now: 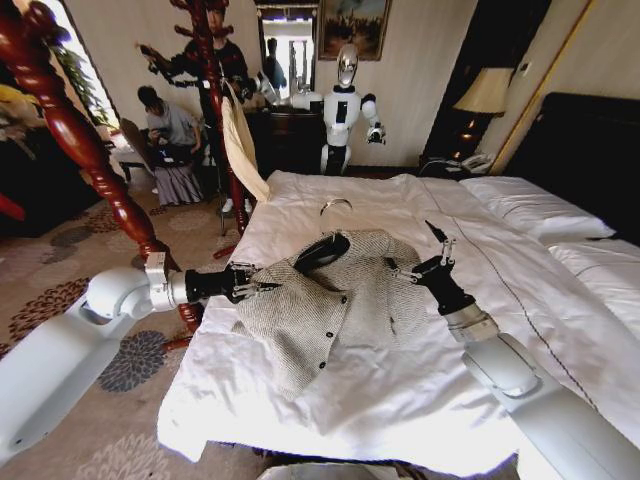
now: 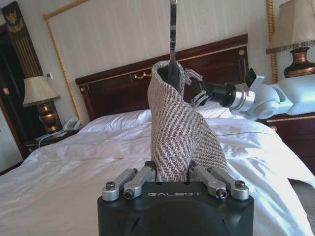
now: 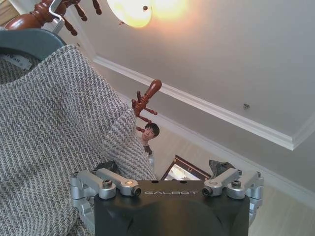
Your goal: Pick up the clothes from the bed and hang them on the clothes hanger.
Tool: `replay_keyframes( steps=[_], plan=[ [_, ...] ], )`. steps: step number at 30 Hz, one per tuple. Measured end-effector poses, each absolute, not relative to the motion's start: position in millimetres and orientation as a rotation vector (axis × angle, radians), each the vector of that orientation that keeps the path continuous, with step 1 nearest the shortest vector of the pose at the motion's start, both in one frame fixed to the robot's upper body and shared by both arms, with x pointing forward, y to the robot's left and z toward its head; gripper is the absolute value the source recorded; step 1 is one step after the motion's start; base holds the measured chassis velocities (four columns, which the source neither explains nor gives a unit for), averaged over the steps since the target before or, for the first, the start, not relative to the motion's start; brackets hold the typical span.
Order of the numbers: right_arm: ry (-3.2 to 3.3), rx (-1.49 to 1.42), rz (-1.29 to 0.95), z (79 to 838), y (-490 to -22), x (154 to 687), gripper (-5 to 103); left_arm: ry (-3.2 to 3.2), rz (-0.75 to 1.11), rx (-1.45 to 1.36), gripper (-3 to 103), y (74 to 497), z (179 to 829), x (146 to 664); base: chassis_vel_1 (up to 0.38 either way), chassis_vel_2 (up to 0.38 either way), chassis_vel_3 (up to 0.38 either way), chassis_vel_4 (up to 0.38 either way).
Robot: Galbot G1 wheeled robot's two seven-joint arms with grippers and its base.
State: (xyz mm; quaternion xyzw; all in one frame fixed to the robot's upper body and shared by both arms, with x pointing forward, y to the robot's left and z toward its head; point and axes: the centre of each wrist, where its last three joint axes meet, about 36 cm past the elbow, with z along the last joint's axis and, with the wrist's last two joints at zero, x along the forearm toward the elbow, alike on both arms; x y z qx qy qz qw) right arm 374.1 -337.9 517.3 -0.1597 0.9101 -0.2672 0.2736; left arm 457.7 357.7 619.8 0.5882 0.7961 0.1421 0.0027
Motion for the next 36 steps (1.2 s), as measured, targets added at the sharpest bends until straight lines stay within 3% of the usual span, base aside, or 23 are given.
replay_keyframes(
  steps=[6,12,19,22,36],
  plan=[
    [2.474,-0.448,-0.593,521,-334,369,100,2.541,0.406,1.774,23,369,619,460,0.000,0.000,0.000,0.000],
    [2.517,-0.464,-0.342,531,-320,357,100,2.634,0.229,1.593,23,376,622,456,0.000,0.000,0.000,0.000],
    [2.517,-0.464,-0.390,531,-318,350,100,2.697,0.148,1.431,23,382,634,444,0.000,0.000,0.000,0.000],
    [2.522,-0.472,-0.401,532,-315,343,100,2.774,0.129,1.213,23,389,658,436,0.000,0.000,0.000,0.000],
    [2.532,-0.498,-0.452,532,-313,328,100,2.960,-0.032,0.720,23,380,725,384,0.000,0.000,0.000,0.000]
  ],
)
